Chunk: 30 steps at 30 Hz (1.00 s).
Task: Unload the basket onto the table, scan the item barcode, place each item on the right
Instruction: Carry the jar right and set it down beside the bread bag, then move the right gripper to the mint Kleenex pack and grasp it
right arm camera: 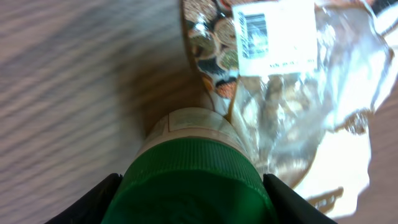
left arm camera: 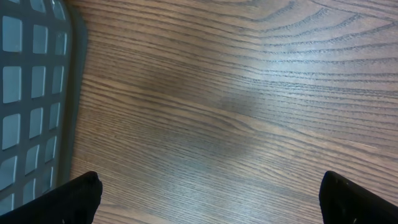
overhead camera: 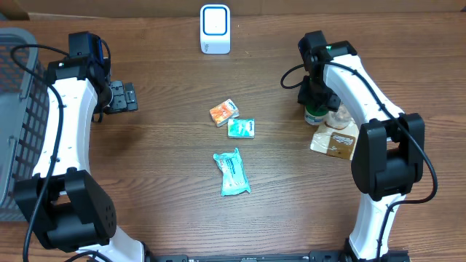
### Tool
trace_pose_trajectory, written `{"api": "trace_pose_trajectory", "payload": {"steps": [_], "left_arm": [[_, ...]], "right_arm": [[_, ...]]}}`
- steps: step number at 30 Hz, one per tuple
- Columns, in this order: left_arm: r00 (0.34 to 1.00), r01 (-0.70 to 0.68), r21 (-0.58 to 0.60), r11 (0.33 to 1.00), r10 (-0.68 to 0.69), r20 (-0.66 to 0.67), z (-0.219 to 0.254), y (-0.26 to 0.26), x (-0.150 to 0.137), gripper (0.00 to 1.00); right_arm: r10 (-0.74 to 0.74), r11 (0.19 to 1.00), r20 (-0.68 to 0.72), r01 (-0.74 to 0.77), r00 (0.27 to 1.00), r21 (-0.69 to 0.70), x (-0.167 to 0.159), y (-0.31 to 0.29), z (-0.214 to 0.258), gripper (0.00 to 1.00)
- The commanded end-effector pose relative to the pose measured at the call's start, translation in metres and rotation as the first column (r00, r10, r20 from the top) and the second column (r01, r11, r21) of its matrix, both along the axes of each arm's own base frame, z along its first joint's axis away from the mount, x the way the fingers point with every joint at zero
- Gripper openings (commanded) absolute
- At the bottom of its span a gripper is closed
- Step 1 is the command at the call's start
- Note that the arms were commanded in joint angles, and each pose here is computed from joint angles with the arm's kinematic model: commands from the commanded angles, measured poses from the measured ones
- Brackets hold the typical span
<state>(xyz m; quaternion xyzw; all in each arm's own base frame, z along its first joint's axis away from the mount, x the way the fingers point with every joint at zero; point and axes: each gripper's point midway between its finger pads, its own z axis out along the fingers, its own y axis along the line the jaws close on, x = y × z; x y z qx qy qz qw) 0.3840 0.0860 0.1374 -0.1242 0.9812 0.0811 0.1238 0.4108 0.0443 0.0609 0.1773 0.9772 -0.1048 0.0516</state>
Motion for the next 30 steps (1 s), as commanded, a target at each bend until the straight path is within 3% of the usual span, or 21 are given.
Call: {"api": "trace_pose_trajectory", "payload": {"steps": [1, 6, 11, 14, 16, 18, 20, 27, 30], "left_arm": [[1.000, -0.007, 0.002, 1.000, 0.007, 0.003, 0.001, 0.002, 0.001, 1.00], [1.000, -0.007, 0.002, 1.000, 0.007, 0.003, 0.001, 0.002, 0.001, 1.00], [1.000, -0.007, 0.002, 1.000, 0.007, 0.003, 0.001, 0.002, 0.001, 1.00], [1.000, -0.007, 0.002, 1.000, 0.007, 0.003, 0.001, 0.002, 0.001, 1.00], [1.000, -0.007, 0.002, 1.000, 0.007, 0.003, 0.001, 0.002, 0.001, 1.00], [1.000, -0.007, 0.002, 1.000, 0.007, 0.003, 0.001, 0.002, 0.001, 1.00], [1.000, -0.008, 0.002, 1.000, 0.008, 0.004, 0.001, 0.002, 0.001, 0.99], [1.000, -0.007, 0.002, 1.000, 0.007, 0.005, 0.001, 0.002, 0.001, 1.00], [1.000, -0.007, 0.003, 1.000, 0.007, 0.005, 0.001, 0.002, 0.002, 1.00]], "right_arm": [[-0.051, 0.996, -0.063, 0.046, 0.997, -0.075, -0.017, -0.028, -0.006, 0.15], [-0.067, 0.997, -0.087, 0.062, 0.994, -0.056, -0.022, -0.031, -0.007, 0.22], [0.053, 0.985, -0.125, -0.031, 0.991, 0.170, -0.024, 0.006, -0.013, 0.24], [0.059, 0.981, -0.130, -0.033, 0.990, 0.190, -0.025, 0.009, -0.013, 0.30], [0.058, 0.982, -0.136, -0.032, 0.989, 0.187, -0.027, 0.009, -0.013, 0.40], [0.059, 0.982, -0.144, -0.031, 0.988, 0.184, -0.029, 0.008, -0.013, 0.66], [0.059, 0.982, -0.149, -0.030, 0.987, 0.184, -0.030, 0.008, -0.010, 0.75], [0.110, 0.973, -0.025, -0.103, 0.994, 0.208, 0.001, 0.016, 0.070, 0.77], [0.164, 0.928, 0.033, -0.165, 0.986, 0.334, 0.007, 0.046, 0.094, 0.76]]}}
